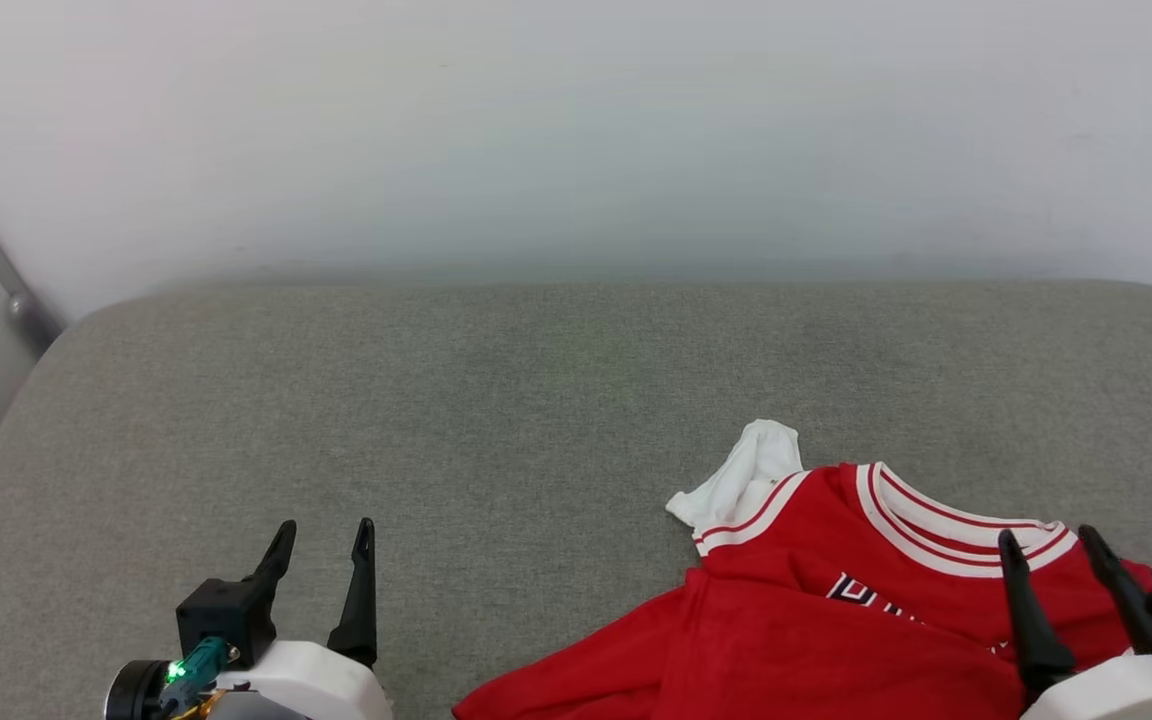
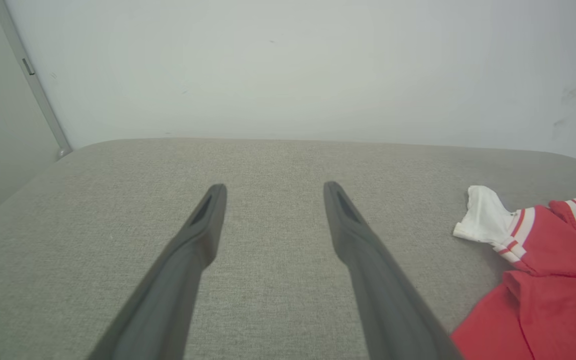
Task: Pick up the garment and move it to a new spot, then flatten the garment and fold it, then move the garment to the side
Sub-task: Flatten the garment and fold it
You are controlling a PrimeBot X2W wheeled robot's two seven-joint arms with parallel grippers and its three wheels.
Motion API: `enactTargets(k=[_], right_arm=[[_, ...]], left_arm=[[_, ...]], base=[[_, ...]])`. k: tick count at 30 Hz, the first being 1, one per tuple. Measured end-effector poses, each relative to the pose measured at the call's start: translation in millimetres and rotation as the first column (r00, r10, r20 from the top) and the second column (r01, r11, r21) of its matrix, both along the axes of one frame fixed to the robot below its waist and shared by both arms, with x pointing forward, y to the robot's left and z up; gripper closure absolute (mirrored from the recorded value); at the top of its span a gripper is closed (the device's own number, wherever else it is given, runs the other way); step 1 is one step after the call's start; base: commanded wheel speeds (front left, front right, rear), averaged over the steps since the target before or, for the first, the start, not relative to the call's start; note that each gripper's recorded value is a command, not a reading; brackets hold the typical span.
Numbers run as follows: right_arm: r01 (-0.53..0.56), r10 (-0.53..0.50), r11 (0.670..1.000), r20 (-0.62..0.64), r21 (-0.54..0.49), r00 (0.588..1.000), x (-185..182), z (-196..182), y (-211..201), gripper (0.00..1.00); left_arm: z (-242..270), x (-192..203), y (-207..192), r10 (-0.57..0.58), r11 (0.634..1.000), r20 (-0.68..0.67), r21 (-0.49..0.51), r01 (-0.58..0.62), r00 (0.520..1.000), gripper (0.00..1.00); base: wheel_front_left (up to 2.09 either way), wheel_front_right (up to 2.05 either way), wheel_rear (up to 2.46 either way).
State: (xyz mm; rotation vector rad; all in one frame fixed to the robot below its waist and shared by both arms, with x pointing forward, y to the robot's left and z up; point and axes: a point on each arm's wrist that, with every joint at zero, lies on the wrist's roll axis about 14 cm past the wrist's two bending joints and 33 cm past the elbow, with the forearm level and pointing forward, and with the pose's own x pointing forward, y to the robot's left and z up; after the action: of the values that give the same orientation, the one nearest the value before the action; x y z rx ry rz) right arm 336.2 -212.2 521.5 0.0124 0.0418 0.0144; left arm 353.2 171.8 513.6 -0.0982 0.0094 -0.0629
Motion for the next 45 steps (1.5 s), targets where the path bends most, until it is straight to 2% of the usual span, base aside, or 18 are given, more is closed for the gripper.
enactTargets(k=[7, 11, 14, 19, 26, 31, 39, 40, 41, 42, 43, 45], right_arm=[[-0.009, 0.008, 1.000, 0.012, 0.009, 1.000, -9.8, 12.0, 11.5, 0.00], [-0.010, 0.010, 1.000, 0.014, 0.012, 1.000, -8.1, 15.6, 14.0, 0.00], [-0.001, 0.001, 1.000, 0.013, 0.013, 1.000, -5.8, 16.4, 12.0, 0.00], [0.005, -0.005, 1.000, -0.004, 0.011, 1.000, 3.7, 11.5, 11.4, 0.00], [0.014, -0.014, 1.000, -0.011, -0.003, 1.000, 16.3, 7.9, 9.7, 0.00], [0.030, -0.030, 1.000, -0.032, 0.002, 0.999, 22.4, -1.8, 5.4, 0.00], [0.070, -0.067, 0.997, -0.082, 0.037, 0.994, 26.9, -24.5, -5.3, 0.00], [0.083, -0.079, 0.996, -0.086, 0.043, 0.993, 26.6, -27.1, -9.0, 0.00], [0.088, -0.084, 0.995, -0.091, 0.044, 0.992, 25.8, -28.6, -10.6, 0.00], [0.091, -0.086, 0.995, -0.094, 0.045, 0.992, 25.2, -29.7, -11.3, 0.00], [0.092, -0.088, 0.995, -0.094, 0.046, 0.992, 25.1, -29.9, -11.7, 0.00], [0.097, -0.092, 0.994, -0.087, 0.045, 0.992, 25.3, -27.7, -13.4, 0.00]], left_arm=[[-10.4, 7.0, -20.6, -0.074, 0.997, -0.046, -0.005, 0.074, 0.996, 0.00], [-13.9, 19.9, -52.5, -0.196, 0.980, -0.081, 0.000, 0.197, 0.977, 0.00], [-22.5, 25.6, -84.6, -0.317, 0.948, -0.141, -0.004, 0.320, 0.938, 0.00], [-37.2, 36.1, -132.0, -0.500, 0.855, -0.258, 0.007, 0.519, 0.826, 0.00], [-67.5, 38.0, -182.3, -0.641, 0.682, -0.464, 0.020, 0.731, 0.611, 0.00], [-95.6, 32.0, -204.2, -0.658, 0.574, -0.592, 0.005, 0.819, 0.465, 0.00], [-135.6, 31.6, -216.3, -0.598, 0.460, -0.738, 0.003, 0.888, 0.312, 0.00], [-141.0, 29.0, -219.5, -0.579, 0.439, -0.768, -0.009, 0.898, 0.275, 0.00], [-142.8, 27.4, -220.5, -0.571, 0.436, -0.780, -0.023, 0.900, 0.256, 0.47], [-143.6, 26.2, -221.6, -0.565, 0.427, -0.789, -0.026, 0.904, 0.244, 0.60], [-143.6, 25.7, -222.5, -0.563, 0.420, -0.791, -0.026, 0.907, 0.238, 0.98], [-142.8, 22.9, -224.4, -0.568, 0.413, -0.790, -0.033, 0.910, 0.229, 1.00]], base=[[0.00, 0.00, 0.00], [0.00, 0.00, 0.00], [0.00, 0.00, 0.00], [0.00, 0.00, 0.00], [0.00, 0.00, 0.00], [0.00, 0.00, 0.00], [0.00, 0.00, 0.00], [0.00, 0.00, 0.00], [0.00, 0.00, 0.00], [0.00, 0.00, 0.00], [0.00, 0.00, 0.00], [0.00, 0.00, 0.00]])
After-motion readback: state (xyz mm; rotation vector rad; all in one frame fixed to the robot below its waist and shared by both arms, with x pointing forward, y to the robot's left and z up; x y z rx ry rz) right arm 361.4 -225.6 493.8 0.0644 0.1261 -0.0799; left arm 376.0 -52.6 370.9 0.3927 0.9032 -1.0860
